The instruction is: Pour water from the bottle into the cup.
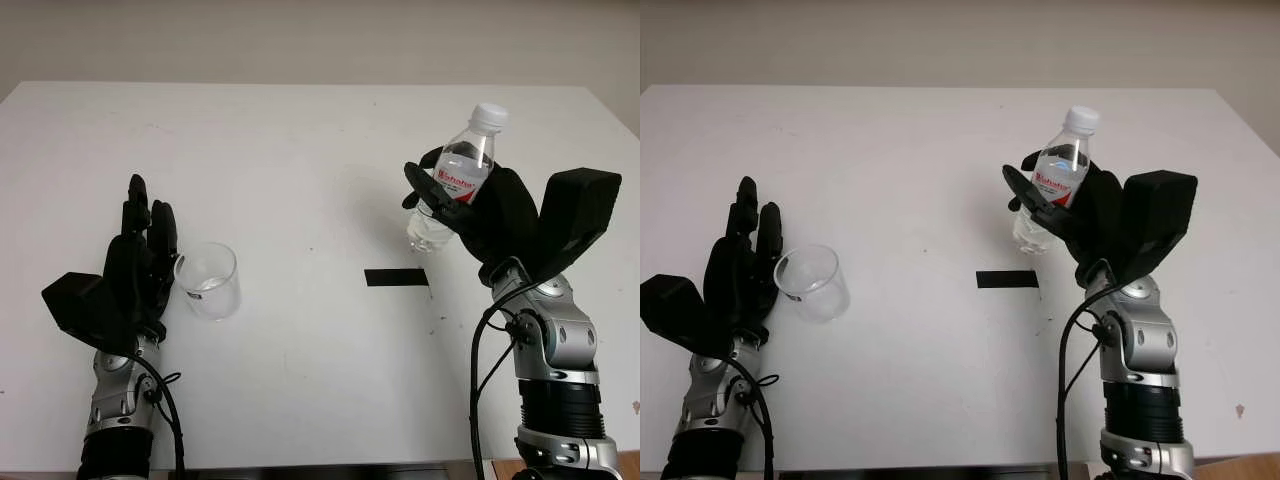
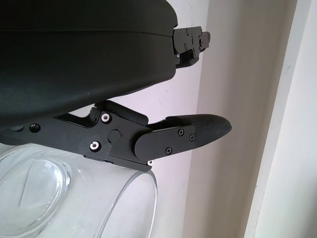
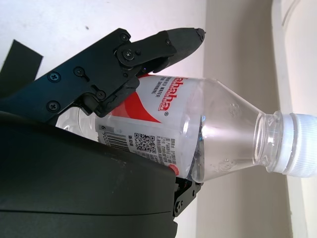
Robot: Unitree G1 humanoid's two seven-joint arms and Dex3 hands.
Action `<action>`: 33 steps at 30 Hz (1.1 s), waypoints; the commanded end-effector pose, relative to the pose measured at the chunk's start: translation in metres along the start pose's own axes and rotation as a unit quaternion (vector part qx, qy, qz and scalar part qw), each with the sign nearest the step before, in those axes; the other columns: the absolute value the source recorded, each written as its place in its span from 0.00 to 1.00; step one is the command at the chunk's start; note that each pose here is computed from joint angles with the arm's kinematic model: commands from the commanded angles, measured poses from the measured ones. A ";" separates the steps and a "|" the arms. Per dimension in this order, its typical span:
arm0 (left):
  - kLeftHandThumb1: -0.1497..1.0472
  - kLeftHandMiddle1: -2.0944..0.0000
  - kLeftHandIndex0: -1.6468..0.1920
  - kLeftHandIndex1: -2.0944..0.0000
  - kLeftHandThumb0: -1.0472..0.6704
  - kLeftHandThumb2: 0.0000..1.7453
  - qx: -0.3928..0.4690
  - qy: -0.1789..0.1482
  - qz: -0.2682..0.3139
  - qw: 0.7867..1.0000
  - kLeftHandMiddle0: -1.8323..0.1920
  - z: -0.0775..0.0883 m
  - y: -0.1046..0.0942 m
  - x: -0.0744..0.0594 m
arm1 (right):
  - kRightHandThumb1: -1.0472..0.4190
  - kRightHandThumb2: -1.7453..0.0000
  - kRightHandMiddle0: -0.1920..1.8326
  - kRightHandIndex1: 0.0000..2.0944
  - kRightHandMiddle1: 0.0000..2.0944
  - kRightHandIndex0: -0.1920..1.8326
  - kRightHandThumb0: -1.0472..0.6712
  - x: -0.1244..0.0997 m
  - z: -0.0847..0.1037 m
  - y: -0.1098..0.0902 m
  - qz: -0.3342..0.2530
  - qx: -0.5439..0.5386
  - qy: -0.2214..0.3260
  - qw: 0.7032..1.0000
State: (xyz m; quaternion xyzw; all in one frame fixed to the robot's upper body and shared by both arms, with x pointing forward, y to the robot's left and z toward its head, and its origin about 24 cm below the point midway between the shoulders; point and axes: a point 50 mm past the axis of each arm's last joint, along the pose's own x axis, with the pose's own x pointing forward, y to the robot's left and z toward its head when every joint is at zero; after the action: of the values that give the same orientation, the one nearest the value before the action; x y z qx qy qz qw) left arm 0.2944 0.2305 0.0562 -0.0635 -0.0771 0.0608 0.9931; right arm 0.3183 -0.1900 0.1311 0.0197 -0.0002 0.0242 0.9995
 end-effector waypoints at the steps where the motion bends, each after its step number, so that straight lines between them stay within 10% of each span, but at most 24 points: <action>1: 1.00 0.97 0.96 0.98 0.24 0.31 0.001 0.000 0.005 1.000 0.96 0.001 0.004 -0.002 | 0.00 0.77 0.58 1.00 1.00 0.77 0.37 0.000 0.007 0.001 0.009 -0.006 -0.012 1.000; 33: 1.00 0.98 0.96 0.97 0.25 0.31 0.008 -0.003 0.004 1.000 0.96 0.003 0.009 -0.004 | 0.00 0.73 0.68 1.00 1.00 0.88 0.37 0.000 -0.025 0.017 0.038 -0.012 0.043 0.998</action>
State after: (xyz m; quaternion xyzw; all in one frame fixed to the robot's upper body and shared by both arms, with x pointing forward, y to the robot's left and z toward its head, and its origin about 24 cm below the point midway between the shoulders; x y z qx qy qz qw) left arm 0.2904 0.2359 0.0574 -0.0571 -0.0791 0.0648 0.9931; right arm 0.3172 -0.1709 0.1053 0.0075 0.0490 0.0640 0.9967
